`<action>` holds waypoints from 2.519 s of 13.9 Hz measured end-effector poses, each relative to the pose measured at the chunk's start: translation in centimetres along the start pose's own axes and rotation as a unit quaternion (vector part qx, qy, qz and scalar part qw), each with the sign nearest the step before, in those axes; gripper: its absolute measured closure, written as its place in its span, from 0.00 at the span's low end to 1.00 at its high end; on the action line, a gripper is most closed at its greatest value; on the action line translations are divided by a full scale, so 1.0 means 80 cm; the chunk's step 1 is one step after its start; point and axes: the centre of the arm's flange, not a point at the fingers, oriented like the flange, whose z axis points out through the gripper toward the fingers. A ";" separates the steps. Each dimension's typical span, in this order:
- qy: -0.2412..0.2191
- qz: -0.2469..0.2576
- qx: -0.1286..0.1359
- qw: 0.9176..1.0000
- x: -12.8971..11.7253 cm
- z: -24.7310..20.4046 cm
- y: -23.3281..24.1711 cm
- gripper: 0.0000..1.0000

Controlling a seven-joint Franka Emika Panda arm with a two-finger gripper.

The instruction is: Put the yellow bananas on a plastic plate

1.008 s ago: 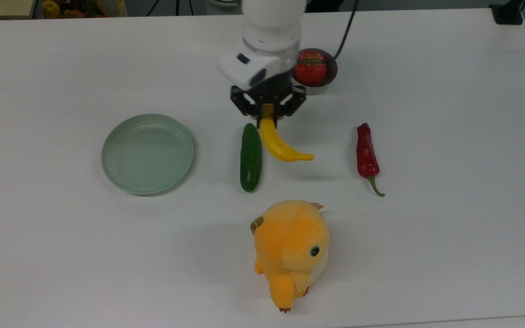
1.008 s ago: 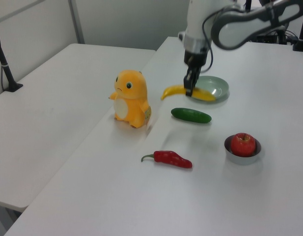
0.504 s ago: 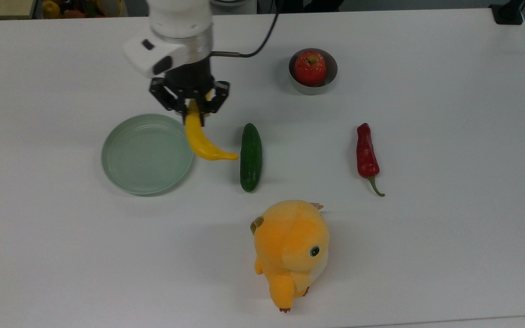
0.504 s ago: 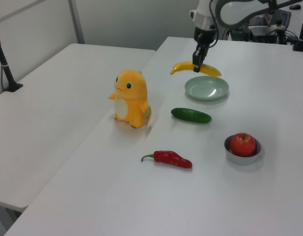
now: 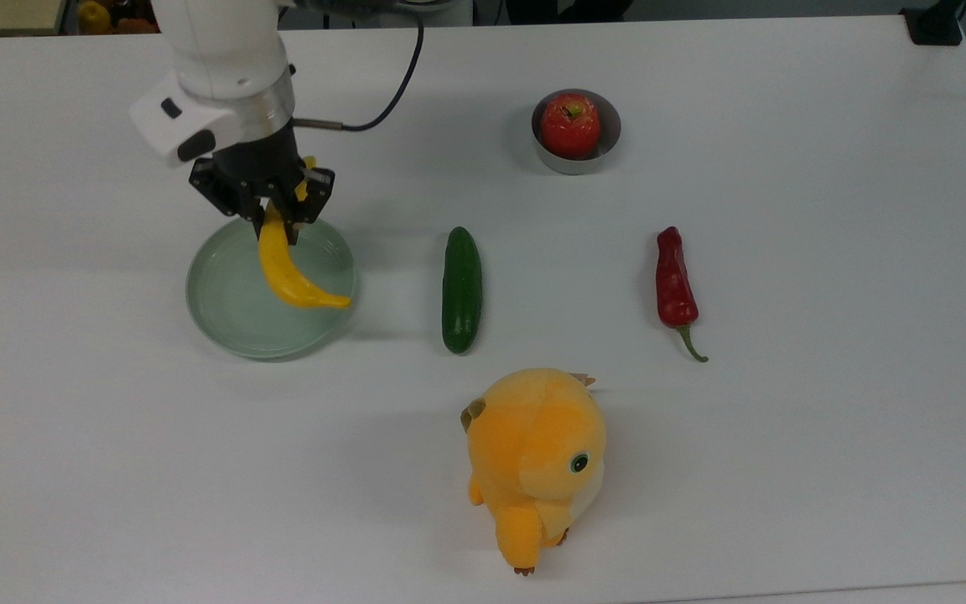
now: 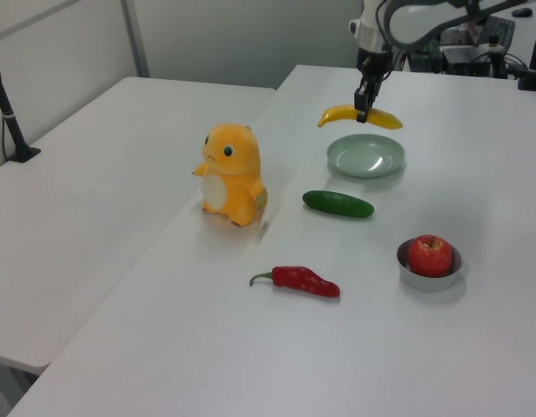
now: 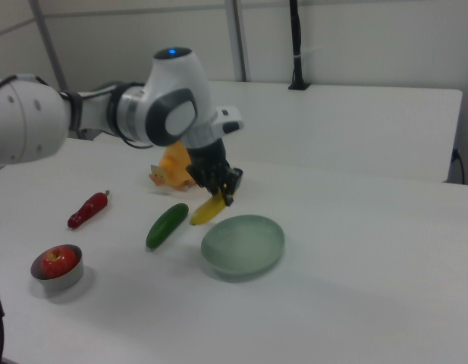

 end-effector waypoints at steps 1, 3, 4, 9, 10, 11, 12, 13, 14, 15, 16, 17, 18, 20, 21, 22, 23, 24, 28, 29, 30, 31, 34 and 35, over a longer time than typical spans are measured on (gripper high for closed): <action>0.001 0.003 0.000 1.000 0.002 0.015 0.006 0.71; 0.000 0.010 -0.001 1.000 0.004 0.047 0.018 0.71; 0.001 0.012 -0.001 1.000 0.005 0.059 0.022 0.71; -0.004 0.018 -0.001 1.000 0.006 0.103 0.031 0.67; -0.004 0.020 -0.001 1.000 0.006 0.106 0.033 0.62; -0.004 0.023 -0.001 1.000 0.006 0.107 0.033 0.52; -0.003 0.029 -0.001 1.000 0.006 0.106 0.034 0.40; -0.003 0.031 -0.001 1.000 0.007 0.105 0.034 0.30; -0.002 0.034 -0.001 0.999 0.007 0.105 0.035 0.19; -0.001 0.039 -0.002 0.999 0.008 0.102 0.035 0.04; 0.003 0.040 -0.002 0.999 0.010 0.097 0.036 0.00; 0.010 0.041 -0.003 0.999 0.013 0.087 0.037 0.00; 0.019 0.042 -0.004 0.999 0.016 0.070 0.037 0.00; 0.010 0.043 -0.004 0.999 0.011 0.015 0.036 0.00; 0.000 0.047 -0.003 0.999 0.008 -0.011 0.034 0.00; -0.008 0.053 -0.003 0.999 0.003 -0.043 0.032 0.00; -0.012 0.068 -0.002 0.998 -0.006 -0.094 0.028 0.00; -0.012 0.080 0.001 0.997 -0.017 -0.141 0.023 0.00; -0.038 0.077 0.033 0.996 -0.077 -0.256 -0.032 0.00; -0.042 0.069 0.035 0.996 -0.086 -0.268 -0.044 0.00; -0.044 0.054 0.036 0.997 -0.096 -0.279 -0.067 0.00; -0.044 0.044 0.037 0.997 -0.101 -0.283 -0.082 0.00; -0.054 -0.001 0.042 0.998 -0.117 -0.279 -0.144 0.00; -0.055 -0.008 0.043 0.998 -0.118 -0.275 -0.154 0.00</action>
